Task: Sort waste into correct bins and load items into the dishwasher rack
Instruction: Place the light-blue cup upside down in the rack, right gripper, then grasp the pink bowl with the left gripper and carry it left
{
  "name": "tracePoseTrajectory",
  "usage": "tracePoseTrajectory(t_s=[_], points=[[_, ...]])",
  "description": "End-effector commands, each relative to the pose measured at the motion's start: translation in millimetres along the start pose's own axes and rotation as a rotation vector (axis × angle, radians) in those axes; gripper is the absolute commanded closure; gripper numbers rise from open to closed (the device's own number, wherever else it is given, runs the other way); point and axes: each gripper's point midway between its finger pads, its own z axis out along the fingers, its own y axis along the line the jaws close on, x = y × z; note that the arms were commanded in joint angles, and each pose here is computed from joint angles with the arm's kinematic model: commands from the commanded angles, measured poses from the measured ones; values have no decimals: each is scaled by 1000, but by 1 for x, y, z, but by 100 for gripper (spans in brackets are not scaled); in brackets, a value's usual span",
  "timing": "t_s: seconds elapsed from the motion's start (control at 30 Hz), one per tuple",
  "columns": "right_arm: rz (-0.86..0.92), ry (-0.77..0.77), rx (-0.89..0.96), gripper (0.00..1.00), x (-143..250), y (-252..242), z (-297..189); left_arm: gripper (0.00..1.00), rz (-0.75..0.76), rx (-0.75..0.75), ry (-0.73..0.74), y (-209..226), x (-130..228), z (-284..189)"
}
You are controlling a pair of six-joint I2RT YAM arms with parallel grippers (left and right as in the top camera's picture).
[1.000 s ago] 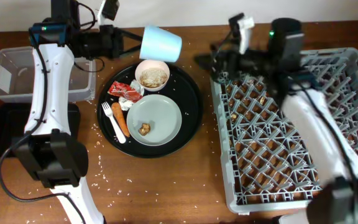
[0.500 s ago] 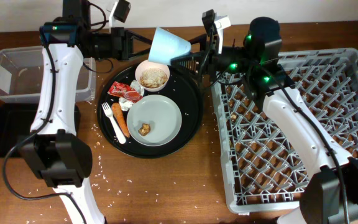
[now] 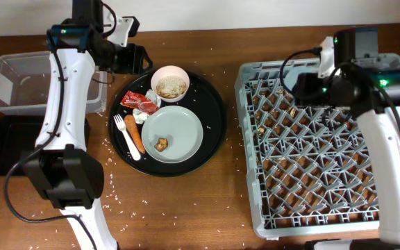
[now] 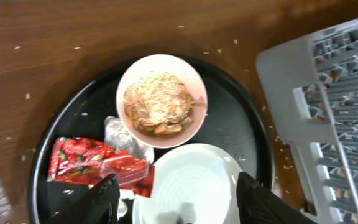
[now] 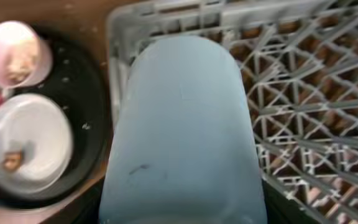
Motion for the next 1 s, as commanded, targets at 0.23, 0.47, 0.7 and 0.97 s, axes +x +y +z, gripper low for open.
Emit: tracePoseTrajectory(t_s=[0.23,0.47,0.7,0.97], points=[[-77,401,179,43,50,1,130,40,6,-96,20,17,4,-3],[26,329,60,2,6,1,116,40,0,-94,37,17,8,0],[-212,48,-192,6,-56,125,56,40,-19,-108,137,29,26,40],[-128,29,-184,13,-63,135,70,49,124,-96,153,-5,21,121]])
